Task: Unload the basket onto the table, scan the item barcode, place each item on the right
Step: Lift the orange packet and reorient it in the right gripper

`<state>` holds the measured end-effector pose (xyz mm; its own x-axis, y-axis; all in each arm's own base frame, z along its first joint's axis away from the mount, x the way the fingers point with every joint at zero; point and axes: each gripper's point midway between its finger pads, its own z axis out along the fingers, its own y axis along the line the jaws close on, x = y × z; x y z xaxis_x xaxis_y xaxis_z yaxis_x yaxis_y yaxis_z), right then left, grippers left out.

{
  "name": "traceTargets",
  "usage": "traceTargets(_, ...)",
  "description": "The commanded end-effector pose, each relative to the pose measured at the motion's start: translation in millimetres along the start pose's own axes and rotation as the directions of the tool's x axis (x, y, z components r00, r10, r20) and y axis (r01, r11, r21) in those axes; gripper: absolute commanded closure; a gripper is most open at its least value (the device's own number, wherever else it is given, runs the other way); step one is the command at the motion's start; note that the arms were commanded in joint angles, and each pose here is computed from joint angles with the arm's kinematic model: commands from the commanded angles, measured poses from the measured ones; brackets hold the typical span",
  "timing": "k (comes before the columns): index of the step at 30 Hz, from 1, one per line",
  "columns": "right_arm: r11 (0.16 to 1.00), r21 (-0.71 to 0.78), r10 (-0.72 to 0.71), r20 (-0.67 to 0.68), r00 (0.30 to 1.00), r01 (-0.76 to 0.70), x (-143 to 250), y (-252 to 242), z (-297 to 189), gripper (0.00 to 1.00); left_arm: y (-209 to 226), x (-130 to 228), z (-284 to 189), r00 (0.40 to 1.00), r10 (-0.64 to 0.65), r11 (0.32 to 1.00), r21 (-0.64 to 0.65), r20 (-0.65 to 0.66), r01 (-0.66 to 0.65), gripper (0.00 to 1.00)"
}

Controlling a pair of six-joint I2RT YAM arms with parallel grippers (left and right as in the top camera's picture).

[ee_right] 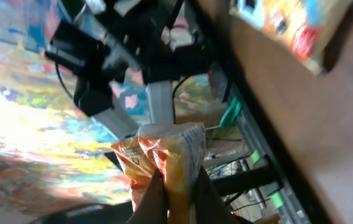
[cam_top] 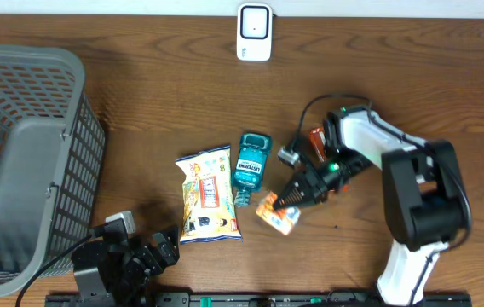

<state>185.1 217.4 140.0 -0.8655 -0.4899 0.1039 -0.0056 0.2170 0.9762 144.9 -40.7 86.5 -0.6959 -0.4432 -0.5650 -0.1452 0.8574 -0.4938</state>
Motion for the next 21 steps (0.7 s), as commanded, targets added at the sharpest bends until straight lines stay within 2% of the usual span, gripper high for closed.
traceTargets(1, 0.994, -0.019, -0.108, 0.047, 0.993, 0.109, 15, 19, 2, 0.99, 3, 10, 1, 0.999, -0.002, 1.000, -0.005, -0.039, 0.002, 0.02)
traceTargets(9, 0.980, -0.001, -0.200, 0.071, 0.977, 0.200, 27, 37, 2, 0.99, 3, 10, 1, 0.999, -0.002, 1.000, -0.005, -0.039, 0.002, 0.01)
traceTargets(21, 0.970, 0.006, -0.243, 0.087, 0.966, 0.243, 23, 38, 1, 0.99, 3, 10, 1, 0.999, -0.002, 1.000, -0.005, -0.039, 0.002, 0.02)
